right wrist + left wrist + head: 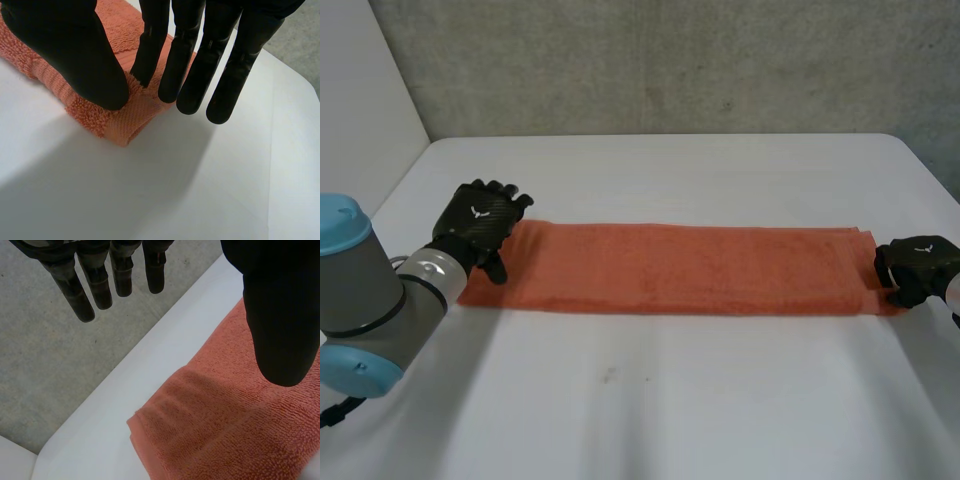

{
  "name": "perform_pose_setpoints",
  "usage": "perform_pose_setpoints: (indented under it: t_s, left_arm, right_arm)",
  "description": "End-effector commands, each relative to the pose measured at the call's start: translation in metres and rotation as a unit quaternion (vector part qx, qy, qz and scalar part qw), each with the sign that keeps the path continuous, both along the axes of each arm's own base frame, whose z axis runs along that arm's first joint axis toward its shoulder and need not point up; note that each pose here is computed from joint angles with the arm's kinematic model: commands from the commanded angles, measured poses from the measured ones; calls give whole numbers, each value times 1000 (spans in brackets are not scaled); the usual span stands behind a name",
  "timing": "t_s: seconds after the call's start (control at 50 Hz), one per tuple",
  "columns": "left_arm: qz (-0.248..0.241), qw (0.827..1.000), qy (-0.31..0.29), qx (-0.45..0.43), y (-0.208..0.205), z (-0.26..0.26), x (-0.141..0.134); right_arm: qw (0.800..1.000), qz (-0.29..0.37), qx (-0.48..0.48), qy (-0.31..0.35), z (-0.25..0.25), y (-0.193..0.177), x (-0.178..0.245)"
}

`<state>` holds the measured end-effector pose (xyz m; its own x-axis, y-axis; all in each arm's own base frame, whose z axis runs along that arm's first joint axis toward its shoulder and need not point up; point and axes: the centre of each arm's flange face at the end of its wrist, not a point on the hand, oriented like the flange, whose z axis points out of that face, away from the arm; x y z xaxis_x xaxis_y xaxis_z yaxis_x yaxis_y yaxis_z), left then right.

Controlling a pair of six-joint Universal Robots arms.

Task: Fold the laundry

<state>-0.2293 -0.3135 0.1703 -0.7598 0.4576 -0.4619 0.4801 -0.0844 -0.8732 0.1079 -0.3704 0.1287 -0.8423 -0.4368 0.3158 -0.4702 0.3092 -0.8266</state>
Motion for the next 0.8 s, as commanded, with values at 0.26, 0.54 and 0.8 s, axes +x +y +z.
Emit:
perform_pose_setpoints:
  t_s: [0.26,0.54,0.8]
  left_arm:
    - [0,1000,0,1,0,-1,0]
    - [0,1000,-1,6,3,-3,1]
    - [2,1000,0,-3,5,4,2]
  right_arm:
    - [1000,0,4,-1,-1,1,-1]
    - [998,-49,-22,31,2,-17,-25]
    - [980,-81,-123,133,50,-49,-23]
